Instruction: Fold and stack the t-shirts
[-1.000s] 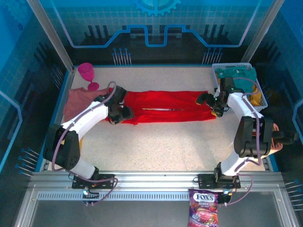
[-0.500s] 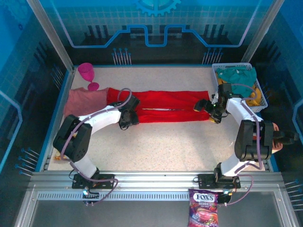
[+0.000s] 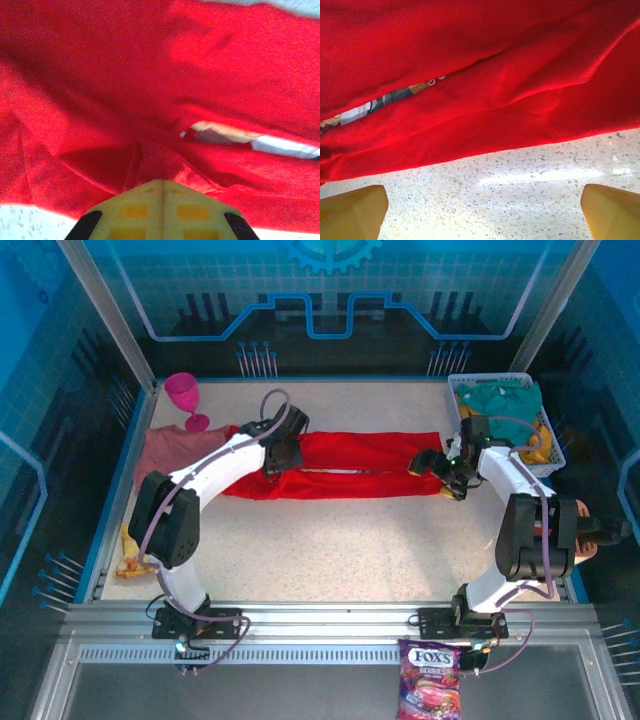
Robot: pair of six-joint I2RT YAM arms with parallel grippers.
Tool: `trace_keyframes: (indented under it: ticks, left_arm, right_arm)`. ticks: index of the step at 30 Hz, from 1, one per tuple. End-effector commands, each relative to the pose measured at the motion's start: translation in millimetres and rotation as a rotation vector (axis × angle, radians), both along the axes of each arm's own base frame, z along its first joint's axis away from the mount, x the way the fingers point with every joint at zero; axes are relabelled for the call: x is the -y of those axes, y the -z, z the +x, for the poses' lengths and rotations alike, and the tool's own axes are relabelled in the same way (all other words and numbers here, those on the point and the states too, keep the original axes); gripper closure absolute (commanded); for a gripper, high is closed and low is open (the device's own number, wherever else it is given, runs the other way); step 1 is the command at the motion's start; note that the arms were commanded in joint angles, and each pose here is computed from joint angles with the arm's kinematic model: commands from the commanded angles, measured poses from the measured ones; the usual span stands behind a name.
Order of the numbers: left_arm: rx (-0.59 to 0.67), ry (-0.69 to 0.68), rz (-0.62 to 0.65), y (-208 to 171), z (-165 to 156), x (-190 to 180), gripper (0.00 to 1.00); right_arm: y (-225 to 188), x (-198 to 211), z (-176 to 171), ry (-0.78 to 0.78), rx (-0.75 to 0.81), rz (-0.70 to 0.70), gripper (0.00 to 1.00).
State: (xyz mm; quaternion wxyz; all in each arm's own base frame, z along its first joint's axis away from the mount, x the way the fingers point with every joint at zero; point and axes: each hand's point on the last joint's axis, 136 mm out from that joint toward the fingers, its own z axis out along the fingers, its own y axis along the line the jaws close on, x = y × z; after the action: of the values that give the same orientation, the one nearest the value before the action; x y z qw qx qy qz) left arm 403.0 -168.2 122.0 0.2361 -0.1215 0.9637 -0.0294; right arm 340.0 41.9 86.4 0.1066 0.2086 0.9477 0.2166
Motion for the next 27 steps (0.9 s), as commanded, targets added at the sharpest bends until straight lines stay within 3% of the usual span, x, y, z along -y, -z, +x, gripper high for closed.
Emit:
trace_keyframes:
  ticks: [1,7,10,11,13,16,21,27]
  left_arm:
    - [-0.085,0.122,0.154,3.7,0.1,-8.5,1.00]
    - [-0.078,0.227,0.264,-7.9,34.2,-5.2,1.00]
    - [-0.118,0.247,0.235,-10.4,36.0,-2.6,1.00]
    - [-0.127,0.252,0.219,-10.8,31.7,-0.9,1.00]
    - [-0.132,0.236,0.172,-9.4,18.1,-0.1,0.82]
    - [-0.114,0.215,0.059,-4.8,-6.5,3.9,0.65]
    - [-0.098,0.209,-0.143,17.7,-41.9,18.0,0.61]
    - [-0.045,0.214,-0.133,44.5,-58.1,14.7,0.62]
  right_arm:
    - [-3.8,-3.5,1.3,-0.027,0.002,0.014,0.00]
    - [-2.0,-4.3,1.7,-0.031,-0.006,0.023,0.00]
    - [-2.3,-4.2,-0.9,-0.039,-0.012,0.020,0.00]
    - [-3.0,-3.2,-2.0,-0.040,-0.011,0.014,0.00]
    - [-2.1,-1.8,-4.2,-0.037,-0.010,0.008,0.00]
    - [1.1,-3.6,-4.9,-0.035,-0.009,0.023,0.00]
    - [7.0,-9.3,-3.2,-0.042,-0.022,0.057,0.00]
    - [5.2,-11.2,-2.2,-0.050,-0.013,0.060,0.00]
